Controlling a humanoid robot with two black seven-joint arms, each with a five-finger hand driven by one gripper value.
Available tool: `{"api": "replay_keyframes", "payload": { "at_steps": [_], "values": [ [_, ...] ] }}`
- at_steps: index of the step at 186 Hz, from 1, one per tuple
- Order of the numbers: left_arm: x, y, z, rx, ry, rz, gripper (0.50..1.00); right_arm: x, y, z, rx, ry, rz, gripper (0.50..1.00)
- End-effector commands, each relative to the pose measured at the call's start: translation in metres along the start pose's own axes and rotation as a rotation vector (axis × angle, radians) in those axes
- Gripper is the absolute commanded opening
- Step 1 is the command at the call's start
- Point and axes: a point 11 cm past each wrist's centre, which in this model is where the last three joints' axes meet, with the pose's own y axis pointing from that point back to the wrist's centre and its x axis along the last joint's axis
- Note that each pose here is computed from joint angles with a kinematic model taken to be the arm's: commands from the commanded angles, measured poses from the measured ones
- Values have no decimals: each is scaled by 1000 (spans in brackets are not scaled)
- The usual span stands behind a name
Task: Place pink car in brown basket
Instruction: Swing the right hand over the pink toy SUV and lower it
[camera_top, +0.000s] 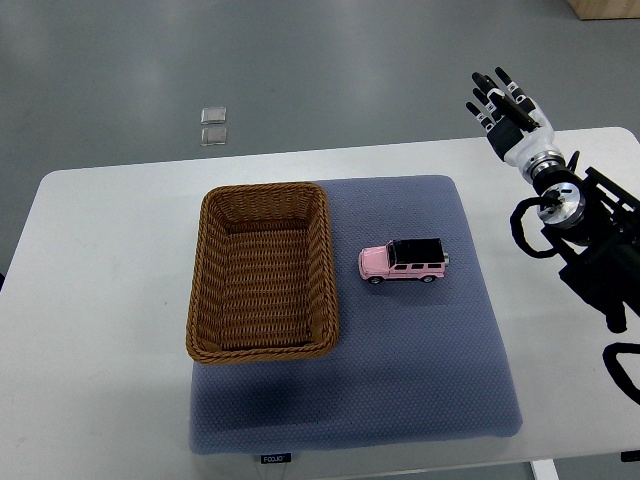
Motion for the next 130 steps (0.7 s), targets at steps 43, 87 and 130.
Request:
{"api": "replay_keyframes", "payload": {
  "at_steps": [43, 87, 130],
  "values": [
    [0, 0, -1, 1, -1, 0, 1000, -55, -8, -50, -37, 681, -273, 911],
    [0, 0, -1, 1, 1, 0, 1000, -95, 11, -56, -111, 1167, -555, 911],
    [0, 0, 0, -1, 1, 0, 1000, -117, 42, -36, -248, 1476, -844, 909]
  ]
}}
